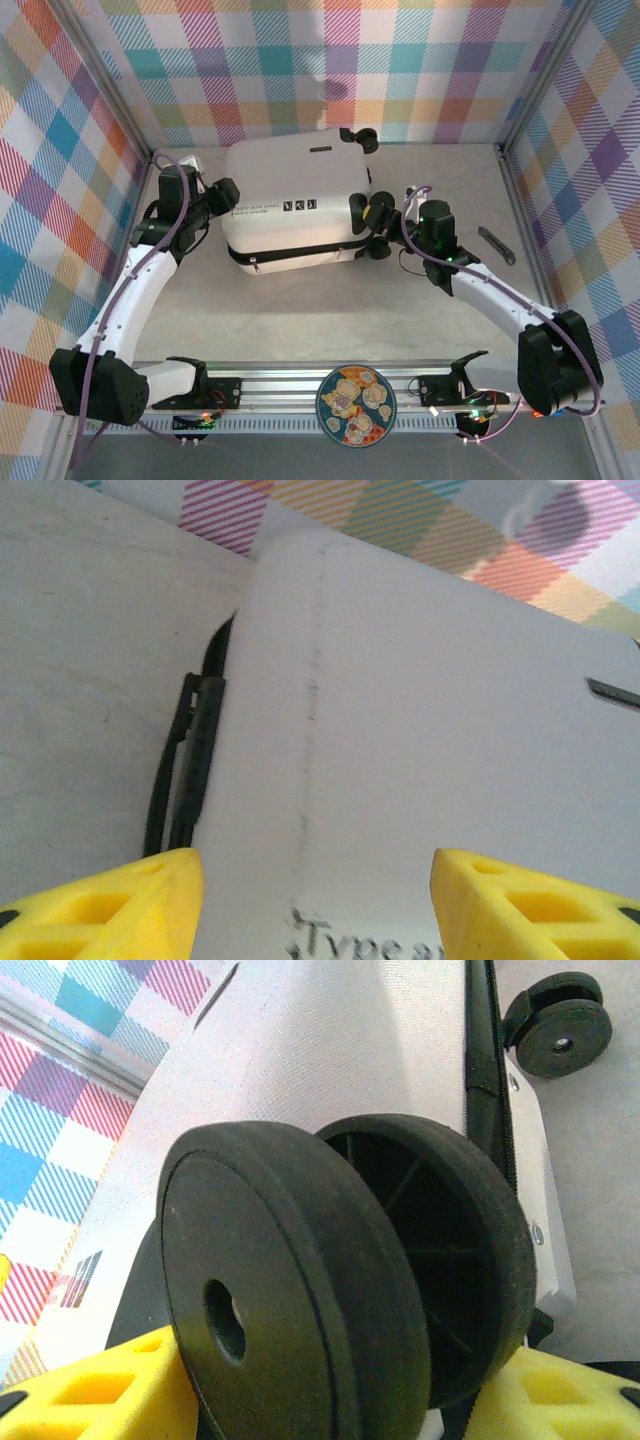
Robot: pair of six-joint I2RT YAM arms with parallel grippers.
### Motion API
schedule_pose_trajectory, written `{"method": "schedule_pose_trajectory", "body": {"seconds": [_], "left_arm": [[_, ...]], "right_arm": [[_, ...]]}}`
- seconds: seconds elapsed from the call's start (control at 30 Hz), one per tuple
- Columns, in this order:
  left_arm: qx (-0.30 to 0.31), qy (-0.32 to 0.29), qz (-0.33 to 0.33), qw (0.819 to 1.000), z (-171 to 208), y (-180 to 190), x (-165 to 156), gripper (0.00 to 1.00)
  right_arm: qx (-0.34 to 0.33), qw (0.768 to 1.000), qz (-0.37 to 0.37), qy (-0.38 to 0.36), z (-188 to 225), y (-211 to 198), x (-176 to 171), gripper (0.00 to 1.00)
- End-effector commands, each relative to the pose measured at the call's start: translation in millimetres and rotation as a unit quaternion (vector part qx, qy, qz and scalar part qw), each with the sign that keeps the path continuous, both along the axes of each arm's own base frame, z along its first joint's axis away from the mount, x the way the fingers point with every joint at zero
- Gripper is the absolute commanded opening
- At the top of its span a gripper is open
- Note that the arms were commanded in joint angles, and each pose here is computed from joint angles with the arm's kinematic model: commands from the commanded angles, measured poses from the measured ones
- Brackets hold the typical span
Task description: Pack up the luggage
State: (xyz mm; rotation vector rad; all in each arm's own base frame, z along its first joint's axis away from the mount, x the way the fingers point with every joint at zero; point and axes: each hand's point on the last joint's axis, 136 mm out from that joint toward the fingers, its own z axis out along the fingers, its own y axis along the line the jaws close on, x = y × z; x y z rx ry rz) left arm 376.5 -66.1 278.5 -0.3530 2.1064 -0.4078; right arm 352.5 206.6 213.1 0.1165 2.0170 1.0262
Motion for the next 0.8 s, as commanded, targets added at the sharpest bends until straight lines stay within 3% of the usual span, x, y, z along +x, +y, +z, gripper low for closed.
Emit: {"method": "schedule_pose_trajectory", "body": {"seconds": [0.0, 0.17, 0.3, 0.47, 0.57, 0.77], "left_arm": [[0.006, 0.006, -0.061, 0.998, 9, -23, -18, 0.63], [0.002, -0.005, -0.126, 0.992, 19, -59, -28, 0.64], [0.015, -0.005, -0.193, 0.981, 22, -100, -33, 0.65], [0.043, -0.016, -0.250, 0.967, 35, -140, -33, 0.66], [0.067, -0.025, -0.297, 0.952, 42, -170, -33, 0.68], [0.136, -0.048, -0.393, 0.908, 40, -222, -30, 0.72]], "right_arm": [[-0.016, 0.995, 0.055, -0.082, 30, 18, 3, 0.62], [0.005, 0.990, 0.101, -0.095, 19, 34, 2, 0.66], [0.008, 0.982, 0.144, -0.124, 25, 44, -3, 0.74], [-0.022, 0.989, 0.113, -0.094, 23, 23, -5, 0.88], [-0.017, 0.993, 0.096, -0.064, 25, 4, -12, 0.95], [-0.012, 0.998, 0.055, -0.029, 23, -33, -31, 0.97]]}}
